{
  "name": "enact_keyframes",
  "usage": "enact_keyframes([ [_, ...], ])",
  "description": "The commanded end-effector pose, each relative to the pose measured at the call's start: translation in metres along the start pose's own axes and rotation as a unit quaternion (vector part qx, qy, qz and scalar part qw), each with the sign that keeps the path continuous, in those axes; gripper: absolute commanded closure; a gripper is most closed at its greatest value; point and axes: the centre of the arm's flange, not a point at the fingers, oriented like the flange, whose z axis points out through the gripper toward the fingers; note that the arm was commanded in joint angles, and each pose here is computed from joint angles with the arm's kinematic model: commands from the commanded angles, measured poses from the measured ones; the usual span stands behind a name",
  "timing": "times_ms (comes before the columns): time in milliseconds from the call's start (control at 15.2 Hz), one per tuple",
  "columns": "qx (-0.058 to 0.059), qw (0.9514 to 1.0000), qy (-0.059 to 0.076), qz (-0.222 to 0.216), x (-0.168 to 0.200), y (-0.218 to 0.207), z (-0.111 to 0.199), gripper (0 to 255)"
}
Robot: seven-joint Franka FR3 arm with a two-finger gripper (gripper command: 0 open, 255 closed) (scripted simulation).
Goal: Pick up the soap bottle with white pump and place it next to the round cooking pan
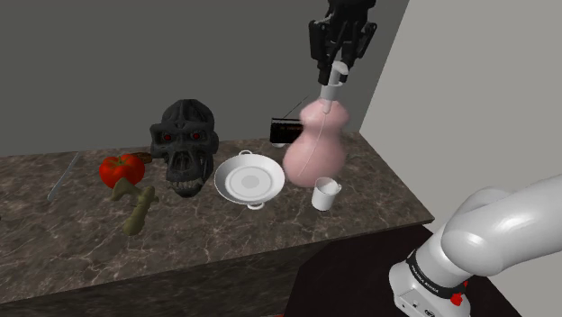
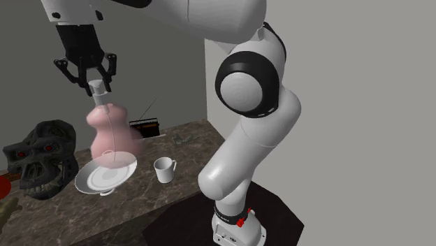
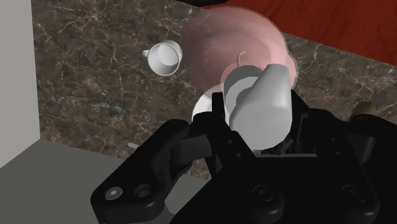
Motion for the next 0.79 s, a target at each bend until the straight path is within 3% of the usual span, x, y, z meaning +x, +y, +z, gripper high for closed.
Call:
enact_keyframes([
  [0,0.0,1.0,0.001,0.0,0.002,-0.001,0.01,255],
  [726,0.0,1.0,0.001,0.0,0.003,0.0,0.068,255],
])
